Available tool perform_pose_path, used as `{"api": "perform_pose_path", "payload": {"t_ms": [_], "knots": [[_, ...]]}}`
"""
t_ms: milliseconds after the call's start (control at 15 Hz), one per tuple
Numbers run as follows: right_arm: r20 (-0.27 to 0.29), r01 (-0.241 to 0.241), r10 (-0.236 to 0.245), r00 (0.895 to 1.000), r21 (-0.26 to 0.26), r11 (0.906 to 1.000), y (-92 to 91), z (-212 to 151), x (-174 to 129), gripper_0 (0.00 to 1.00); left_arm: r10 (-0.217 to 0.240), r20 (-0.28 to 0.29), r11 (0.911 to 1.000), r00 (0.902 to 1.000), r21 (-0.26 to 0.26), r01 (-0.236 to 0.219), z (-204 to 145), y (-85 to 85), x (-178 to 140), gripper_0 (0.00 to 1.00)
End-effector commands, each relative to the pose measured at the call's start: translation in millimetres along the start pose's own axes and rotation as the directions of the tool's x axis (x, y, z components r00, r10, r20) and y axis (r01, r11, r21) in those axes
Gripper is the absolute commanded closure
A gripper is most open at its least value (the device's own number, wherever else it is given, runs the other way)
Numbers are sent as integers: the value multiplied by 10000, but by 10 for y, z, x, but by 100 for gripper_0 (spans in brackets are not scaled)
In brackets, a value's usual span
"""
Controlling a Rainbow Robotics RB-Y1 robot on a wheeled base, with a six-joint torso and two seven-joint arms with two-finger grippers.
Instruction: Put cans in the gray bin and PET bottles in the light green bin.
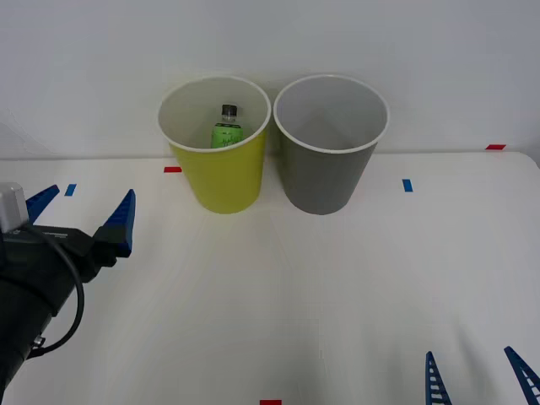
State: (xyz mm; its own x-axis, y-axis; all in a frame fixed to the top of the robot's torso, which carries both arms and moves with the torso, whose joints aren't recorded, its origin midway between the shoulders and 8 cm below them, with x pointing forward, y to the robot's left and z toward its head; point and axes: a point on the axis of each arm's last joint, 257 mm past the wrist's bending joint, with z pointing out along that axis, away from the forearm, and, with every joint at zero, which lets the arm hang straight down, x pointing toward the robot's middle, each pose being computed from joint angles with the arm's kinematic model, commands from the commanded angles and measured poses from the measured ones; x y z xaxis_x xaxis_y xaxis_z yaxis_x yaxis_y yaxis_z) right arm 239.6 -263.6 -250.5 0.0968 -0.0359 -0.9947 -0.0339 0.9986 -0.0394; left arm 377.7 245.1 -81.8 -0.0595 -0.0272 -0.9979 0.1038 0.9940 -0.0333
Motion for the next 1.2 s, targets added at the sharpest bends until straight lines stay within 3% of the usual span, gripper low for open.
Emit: {"api": "perform_pose_path", "payload": {"t_ms": [67,267,400,667,733,933,1000,1133,1200], "knots": [[-1,0,0,10000,0,10000,0,0,0,0,-697,417,9969,9967,399,681,-142,-78,98,0],[-1,0,0,10000,0,10000,0,0,0,0,-226,1008,9991,9946,368,190,-164,-50,442,0],[-1,0,0,10000,0,10000,0,0,0,0,-157,1191,9994,9928,321,119,-169,-41,663,0],[-1,0,0,10000,0,10000,0,0,0,0,271,941,9972,9952,667,-335,-269,-87,1084,0],[-1,0,0,10000,0,10000,0,0,0,0,532,574,9951,9969,806,-577,-313,-78,1259,0],[-1,0,0,10000,0,10000,0,0,0,0,442,33,9944,9990,963,-444,-393,-177,1525,0],[-1,0,0,10000,0,10000,0,0,0,0,603,10,9934,9982,973,-601,-430,-158,1555,0],[-1,0,0,10000,0,10000,0,0,0,0,1393,425,9862,9893,843,-1425,-493,-68,1682,0],[-1,0,0,10000,0,10000,0,0,0,0,1361,554,9872,9891,761,-1401,-508,-57,1712,0]]}}
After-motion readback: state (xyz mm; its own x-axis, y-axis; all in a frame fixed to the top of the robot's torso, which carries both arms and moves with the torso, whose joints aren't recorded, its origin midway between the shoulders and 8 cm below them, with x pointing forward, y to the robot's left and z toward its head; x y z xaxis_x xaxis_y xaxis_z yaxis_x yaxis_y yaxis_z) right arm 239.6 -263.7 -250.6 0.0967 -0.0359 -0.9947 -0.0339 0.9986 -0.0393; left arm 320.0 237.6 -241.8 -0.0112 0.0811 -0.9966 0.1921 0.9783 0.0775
